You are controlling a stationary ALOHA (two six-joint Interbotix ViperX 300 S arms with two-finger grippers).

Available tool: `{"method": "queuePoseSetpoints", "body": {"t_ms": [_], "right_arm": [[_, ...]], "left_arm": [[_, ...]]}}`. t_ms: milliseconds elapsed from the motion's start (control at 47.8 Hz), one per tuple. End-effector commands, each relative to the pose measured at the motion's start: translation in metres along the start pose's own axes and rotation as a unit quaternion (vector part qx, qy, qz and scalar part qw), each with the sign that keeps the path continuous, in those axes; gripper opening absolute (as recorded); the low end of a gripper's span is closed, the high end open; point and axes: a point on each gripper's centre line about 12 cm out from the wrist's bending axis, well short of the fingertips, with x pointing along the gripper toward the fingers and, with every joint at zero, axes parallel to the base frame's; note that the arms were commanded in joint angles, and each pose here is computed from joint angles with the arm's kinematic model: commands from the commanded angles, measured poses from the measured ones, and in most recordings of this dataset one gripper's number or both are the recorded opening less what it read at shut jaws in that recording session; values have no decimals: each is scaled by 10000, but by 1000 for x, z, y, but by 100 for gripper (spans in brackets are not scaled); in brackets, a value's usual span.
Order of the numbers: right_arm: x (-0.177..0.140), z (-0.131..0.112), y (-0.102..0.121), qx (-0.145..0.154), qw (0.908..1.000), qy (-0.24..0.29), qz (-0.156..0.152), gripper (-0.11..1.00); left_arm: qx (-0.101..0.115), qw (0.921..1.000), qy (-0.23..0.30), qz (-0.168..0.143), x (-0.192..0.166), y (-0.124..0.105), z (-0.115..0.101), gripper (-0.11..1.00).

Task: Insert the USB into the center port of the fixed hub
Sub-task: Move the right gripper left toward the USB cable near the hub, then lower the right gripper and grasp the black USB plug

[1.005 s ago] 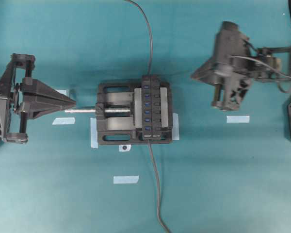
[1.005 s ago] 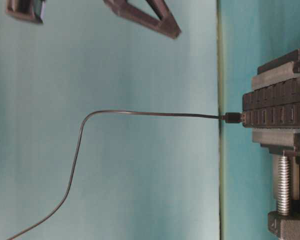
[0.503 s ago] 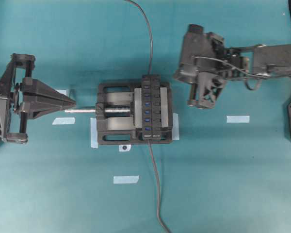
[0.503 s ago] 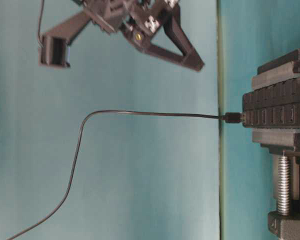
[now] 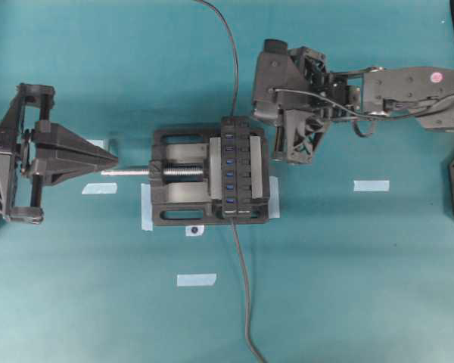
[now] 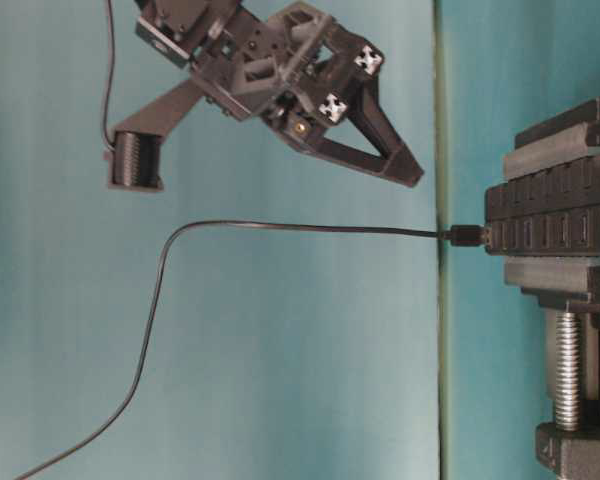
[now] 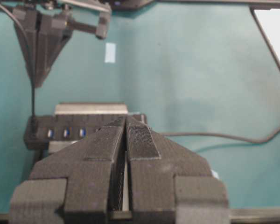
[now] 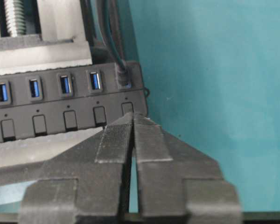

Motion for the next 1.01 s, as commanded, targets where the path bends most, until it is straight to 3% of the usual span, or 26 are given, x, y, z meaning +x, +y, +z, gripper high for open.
{"method": "queuePoseSetpoints", "body": {"t_ms": [0, 126, 356, 984], "right_arm": [[-5, 13, -2, -4, 9997, -235, -14, 14], [-5, 14, -2, 2, 9995, -311, -1, 31], [-3, 17, 0, -3, 9987, -508, 41, 88], [24, 18, 3, 10, 9969, -768, 152, 81]], "left_arm": [[-9, 9999, -131, 5, 0, 0, 9, 0], [-9, 9999, -146, 4, 0, 0, 10, 0], [-9, 9999, -131, 5, 0, 0, 9, 0], [-17, 9999, -169, 4, -2, 0, 11, 0]]}}
